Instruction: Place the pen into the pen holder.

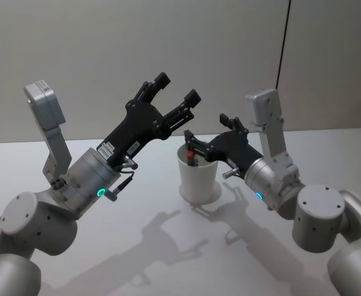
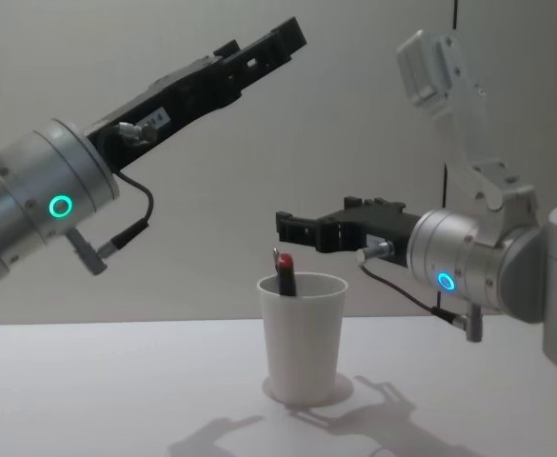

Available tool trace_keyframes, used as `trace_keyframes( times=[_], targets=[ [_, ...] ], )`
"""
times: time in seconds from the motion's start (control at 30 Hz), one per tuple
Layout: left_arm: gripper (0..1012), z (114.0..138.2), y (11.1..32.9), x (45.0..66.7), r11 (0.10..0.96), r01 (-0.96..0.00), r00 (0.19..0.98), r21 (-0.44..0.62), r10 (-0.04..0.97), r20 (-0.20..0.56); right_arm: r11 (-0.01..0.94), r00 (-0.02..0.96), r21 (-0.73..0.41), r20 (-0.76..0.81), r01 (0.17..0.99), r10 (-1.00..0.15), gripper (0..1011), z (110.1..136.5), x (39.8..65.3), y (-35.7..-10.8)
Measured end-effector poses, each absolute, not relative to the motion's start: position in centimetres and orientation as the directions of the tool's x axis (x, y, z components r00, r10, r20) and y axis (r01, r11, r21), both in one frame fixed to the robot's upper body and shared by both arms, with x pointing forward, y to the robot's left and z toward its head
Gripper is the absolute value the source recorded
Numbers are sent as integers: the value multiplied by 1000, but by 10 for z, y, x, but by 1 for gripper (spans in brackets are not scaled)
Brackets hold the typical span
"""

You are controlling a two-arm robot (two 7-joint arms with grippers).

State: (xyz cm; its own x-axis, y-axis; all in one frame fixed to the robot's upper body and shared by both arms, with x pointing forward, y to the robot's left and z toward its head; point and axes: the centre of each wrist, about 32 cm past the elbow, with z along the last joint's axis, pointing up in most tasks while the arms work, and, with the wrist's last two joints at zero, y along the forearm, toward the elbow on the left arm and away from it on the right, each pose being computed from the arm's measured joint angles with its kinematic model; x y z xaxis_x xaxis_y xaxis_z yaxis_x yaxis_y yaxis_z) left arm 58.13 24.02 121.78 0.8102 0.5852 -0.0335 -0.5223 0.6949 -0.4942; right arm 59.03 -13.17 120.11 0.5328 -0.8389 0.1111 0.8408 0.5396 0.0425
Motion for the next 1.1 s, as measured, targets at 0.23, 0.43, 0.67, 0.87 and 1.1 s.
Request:
trace_keyframes(
  times=[0.23, 0.43, 0.67, 0.87, 1.1],
  targets=[
    [1003, 1218, 240, 581, 695, -522, 810, -494, 585, -33, 541, 534, 49, 110, 839, -838, 1001, 1201, 589, -132],
    [1003, 1218, 240, 581, 695, -522, 810, -494, 585, -34, 542, 534, 57, 109, 839, -838, 1001, 1202, 587, -132],
    [1003, 1218, 240, 581, 695, -522, 810, -494, 585, -34, 524, 515, 84, 112, 848, -850, 1001, 1204, 579, -134],
    [1003, 1218, 240, 581, 695, -522, 810, -494, 585, -33, 497, 485, 115, 121, 860, -866, 1001, 1205, 570, -135],
    [1003, 1218, 240, 581, 695, -522, 810, -494, 585, -33, 429, 409, 170, 141, 887, -902, 1001, 1206, 550, -140]
  ],
)
